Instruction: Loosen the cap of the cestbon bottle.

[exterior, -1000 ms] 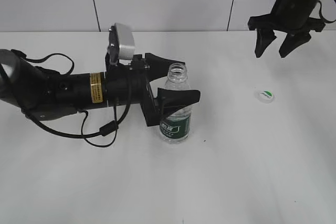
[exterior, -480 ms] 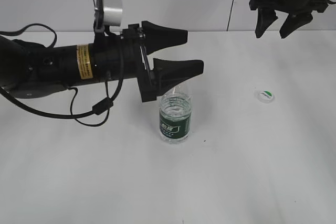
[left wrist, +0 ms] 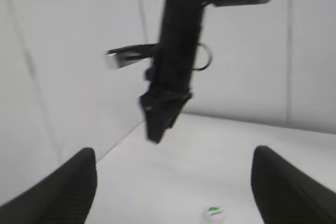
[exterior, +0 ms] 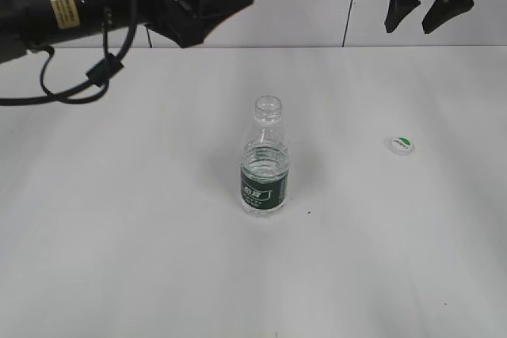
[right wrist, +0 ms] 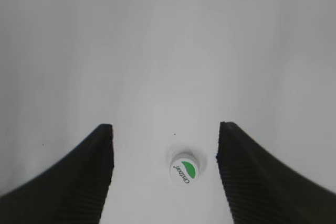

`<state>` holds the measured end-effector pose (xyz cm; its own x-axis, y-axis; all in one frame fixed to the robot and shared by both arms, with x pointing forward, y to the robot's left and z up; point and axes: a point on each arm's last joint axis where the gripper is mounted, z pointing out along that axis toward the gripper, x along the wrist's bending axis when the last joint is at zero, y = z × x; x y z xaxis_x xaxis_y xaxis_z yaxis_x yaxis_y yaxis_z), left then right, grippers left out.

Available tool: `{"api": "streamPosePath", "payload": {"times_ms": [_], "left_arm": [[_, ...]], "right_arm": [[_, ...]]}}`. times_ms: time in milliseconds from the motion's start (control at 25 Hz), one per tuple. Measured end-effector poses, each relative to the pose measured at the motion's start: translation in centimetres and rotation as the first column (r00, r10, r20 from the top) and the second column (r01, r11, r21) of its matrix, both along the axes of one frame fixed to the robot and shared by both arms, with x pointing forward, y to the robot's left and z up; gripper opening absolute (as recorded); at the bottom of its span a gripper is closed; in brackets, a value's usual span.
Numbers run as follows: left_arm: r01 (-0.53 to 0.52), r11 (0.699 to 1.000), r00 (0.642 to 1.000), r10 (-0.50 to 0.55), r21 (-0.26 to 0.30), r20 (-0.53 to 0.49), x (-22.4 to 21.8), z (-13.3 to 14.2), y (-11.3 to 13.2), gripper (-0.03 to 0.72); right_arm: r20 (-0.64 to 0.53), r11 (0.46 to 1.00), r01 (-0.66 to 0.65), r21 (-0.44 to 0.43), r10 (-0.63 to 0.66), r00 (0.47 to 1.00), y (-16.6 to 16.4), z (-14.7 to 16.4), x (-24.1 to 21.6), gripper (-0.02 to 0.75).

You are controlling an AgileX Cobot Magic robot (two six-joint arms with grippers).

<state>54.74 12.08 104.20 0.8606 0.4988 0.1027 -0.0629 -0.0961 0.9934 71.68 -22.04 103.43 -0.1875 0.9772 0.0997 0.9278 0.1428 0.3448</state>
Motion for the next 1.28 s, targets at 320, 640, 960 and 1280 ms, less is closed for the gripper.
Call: {"api": "streamPosePath", "payload": {"times_ms": [320,640,960,1280], "left_arm": [[-0.538,0.796,0.819,0.571,0.277,-0.049,2.8,2.7,7.2,0.543],[-0.703,0.469,0.472,0.870,0.534,-0.143,2.9,2.1,11.3,0.542],[-0.587,0.500,0.363,0.865,0.637,-0.346,1.6,1.1,11.0,0.541],[-0.384,0.465,0.206,0.885,0.797,-0.417,1.2,2.3,11.3,0.539]], "right_arm": [[0.047,1.000,-0.001,0.017,0.000,0.999,0.0,2.1,-0.4,0.472],[0.084,1.000,-0.002,0.023,0.000,0.996,-0.1,3.9,-1.1,0.472],[0.106,1.000,-0.014,0.020,0.012,0.994,-0.1,4.9,-1.4,0.472],[0.115,1.000,-0.015,0.022,0.013,0.993,-0.2,5.9,-2.3,0.472]]}}
